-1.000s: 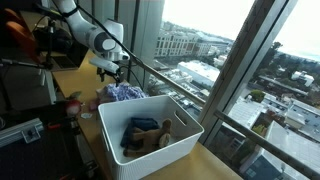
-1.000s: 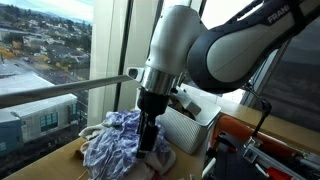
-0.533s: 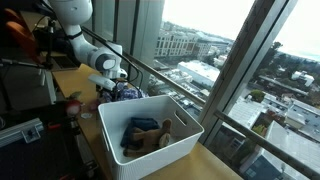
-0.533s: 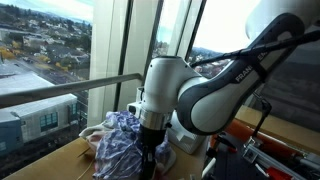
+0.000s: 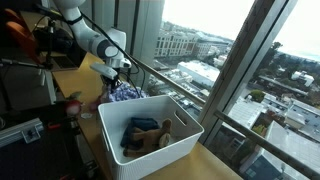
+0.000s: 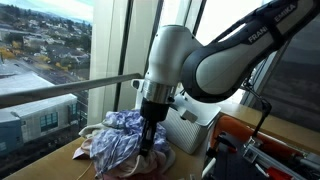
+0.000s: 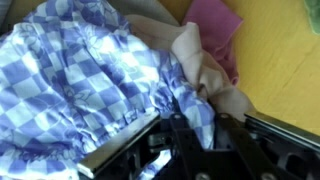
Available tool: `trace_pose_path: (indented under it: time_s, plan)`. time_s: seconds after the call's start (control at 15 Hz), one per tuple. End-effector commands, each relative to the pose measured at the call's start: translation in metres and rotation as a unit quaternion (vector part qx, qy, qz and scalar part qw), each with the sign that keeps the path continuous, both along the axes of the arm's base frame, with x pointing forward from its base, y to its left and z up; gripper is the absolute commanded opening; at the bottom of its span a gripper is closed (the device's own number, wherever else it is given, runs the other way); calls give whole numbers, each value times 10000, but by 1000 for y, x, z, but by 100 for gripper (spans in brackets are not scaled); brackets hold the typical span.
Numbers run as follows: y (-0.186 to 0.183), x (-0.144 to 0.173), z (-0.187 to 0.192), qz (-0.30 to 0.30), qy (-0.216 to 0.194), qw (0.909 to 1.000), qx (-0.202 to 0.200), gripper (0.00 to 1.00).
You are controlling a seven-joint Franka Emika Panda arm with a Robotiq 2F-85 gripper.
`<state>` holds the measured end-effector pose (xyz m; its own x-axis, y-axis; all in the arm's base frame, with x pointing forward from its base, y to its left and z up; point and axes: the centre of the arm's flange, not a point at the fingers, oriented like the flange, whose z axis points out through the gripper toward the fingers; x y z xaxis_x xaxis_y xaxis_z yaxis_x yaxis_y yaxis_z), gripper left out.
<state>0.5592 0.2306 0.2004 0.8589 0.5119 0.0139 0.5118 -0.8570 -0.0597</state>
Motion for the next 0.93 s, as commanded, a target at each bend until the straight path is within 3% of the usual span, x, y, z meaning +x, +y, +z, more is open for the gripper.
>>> trace_pose_path:
  time_s: [0.0,0.47,0.67,0.87]
  plan:
    - [-14,-20,79,-271,17,9992,293,0]
    - [-30,-33,232,-715,-538,9924,847,3]
    - [-40,-31,311,-866,-1096,9847,1044,3]
    - [-64,-29,389,-1039,-1853,9694,1232,3]
